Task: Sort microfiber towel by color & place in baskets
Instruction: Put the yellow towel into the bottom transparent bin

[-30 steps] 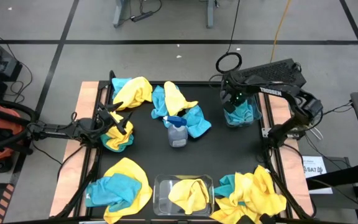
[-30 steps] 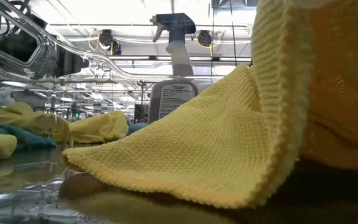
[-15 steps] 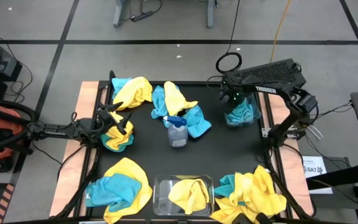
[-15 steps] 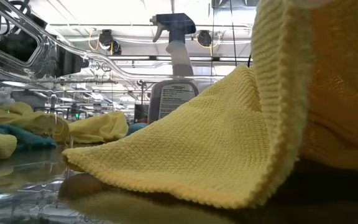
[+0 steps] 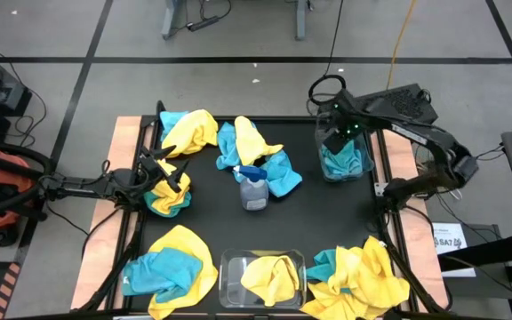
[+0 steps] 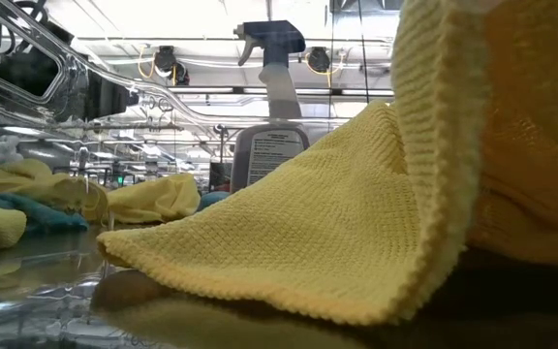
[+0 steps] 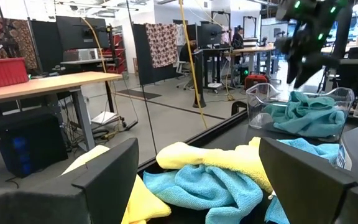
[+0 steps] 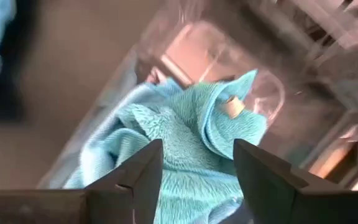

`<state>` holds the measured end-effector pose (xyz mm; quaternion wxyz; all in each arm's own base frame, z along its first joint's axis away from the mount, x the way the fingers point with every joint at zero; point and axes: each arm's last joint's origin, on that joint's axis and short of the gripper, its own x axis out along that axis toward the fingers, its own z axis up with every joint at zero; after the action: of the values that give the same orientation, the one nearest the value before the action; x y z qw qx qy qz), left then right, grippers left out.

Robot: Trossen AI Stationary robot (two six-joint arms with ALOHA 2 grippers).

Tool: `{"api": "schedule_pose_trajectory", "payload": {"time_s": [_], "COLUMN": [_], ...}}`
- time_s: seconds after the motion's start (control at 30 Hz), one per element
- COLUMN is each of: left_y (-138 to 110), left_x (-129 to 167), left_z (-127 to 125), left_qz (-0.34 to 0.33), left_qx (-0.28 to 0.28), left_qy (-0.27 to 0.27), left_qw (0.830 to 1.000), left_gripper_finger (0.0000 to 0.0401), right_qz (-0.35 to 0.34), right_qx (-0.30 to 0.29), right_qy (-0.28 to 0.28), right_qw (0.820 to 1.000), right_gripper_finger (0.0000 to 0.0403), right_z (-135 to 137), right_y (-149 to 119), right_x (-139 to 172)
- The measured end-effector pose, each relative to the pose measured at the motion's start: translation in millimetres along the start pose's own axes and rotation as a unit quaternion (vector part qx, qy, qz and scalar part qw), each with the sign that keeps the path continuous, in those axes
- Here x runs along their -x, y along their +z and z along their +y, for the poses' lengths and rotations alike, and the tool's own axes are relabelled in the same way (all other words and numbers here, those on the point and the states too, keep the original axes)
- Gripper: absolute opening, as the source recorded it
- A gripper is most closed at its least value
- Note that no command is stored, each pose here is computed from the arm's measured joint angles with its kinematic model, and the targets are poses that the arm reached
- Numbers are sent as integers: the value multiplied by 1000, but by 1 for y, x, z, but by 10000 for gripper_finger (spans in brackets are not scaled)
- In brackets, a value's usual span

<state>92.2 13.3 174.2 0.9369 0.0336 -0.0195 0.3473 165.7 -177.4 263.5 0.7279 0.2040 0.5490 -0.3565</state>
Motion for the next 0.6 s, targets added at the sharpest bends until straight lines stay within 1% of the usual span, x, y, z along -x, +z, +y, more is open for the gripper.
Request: {"api": "schedule_pose_trajectory", "payload": {"time_s": [0.1,0.27,0.4,0.5,0.6], "left_y": [0,0,0,0,0], "left_x": [0,0,0,0,0], "left_z": [0,0,0,0,0], "left_qz": [0,0,0,0,0], "left_qx": [0,1,1,3,13], "left_qy": [0,0,0,0,0], "left_qw": [1000,1000,1000,1000,1000], "left_gripper_finger": [338,338,338,338,338], "right_qz": [-29,-63,-81,-90,-91], "right_qx": [3,14,32,45,57], "right_qy": [10,66,140,212,269], "right_qw": [1000,996,986,972,957], "right_gripper_finger": [200,205,206,206,206], "right_z": [0,4,11,17,24], "right_y": [-4,-17,-33,-46,-57], "right_x": [26,65,87,100,111]}}
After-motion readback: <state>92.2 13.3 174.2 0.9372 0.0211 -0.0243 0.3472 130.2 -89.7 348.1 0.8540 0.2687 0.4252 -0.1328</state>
